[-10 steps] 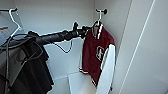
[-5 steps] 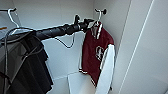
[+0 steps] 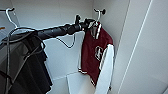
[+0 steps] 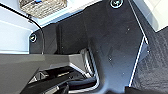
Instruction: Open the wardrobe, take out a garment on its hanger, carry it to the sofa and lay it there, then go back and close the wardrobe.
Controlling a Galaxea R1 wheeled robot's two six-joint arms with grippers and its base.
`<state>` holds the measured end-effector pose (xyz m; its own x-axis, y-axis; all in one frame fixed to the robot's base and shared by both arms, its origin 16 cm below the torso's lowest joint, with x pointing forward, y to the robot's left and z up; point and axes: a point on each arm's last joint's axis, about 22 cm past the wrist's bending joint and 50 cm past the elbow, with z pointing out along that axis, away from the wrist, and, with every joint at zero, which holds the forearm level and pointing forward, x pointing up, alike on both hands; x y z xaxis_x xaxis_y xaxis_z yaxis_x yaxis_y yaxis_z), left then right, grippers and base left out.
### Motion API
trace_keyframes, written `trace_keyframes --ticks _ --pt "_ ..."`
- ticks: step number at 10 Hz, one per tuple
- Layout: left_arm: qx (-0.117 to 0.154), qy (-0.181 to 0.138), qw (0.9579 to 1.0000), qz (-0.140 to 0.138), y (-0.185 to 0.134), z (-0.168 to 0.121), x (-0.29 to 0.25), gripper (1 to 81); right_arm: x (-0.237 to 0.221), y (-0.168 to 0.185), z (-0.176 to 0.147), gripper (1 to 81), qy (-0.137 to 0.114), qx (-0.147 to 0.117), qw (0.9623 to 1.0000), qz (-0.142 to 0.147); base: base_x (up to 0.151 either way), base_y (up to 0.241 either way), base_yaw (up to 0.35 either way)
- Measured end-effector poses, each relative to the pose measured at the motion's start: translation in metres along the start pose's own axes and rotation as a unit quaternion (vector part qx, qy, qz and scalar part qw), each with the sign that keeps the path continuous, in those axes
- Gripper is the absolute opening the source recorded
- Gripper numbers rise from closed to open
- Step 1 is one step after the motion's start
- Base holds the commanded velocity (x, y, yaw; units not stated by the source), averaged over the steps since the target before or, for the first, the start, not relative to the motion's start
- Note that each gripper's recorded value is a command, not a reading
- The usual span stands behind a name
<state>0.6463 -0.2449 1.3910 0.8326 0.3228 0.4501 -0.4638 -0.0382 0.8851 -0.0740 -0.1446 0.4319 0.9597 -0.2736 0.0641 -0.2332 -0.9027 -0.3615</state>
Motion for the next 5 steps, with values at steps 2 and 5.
trace_keyframes --ticks 2,5 --pt "-0.014 -0.022 0.9996 -0.007 0.01 0.033 -0.024 81.1 -0.008 0.001 -0.002 81.1 0.01 -0.004 0.9996 0.025 0.0 0.0 0.0" --pt "-0.024 -0.05 0.9984 -0.012 0.017 0.057 -0.055 81.1 -0.016 0.001 -0.003 81.1 0.014 -0.006 0.999 0.041 0.0 0.0 0.0"
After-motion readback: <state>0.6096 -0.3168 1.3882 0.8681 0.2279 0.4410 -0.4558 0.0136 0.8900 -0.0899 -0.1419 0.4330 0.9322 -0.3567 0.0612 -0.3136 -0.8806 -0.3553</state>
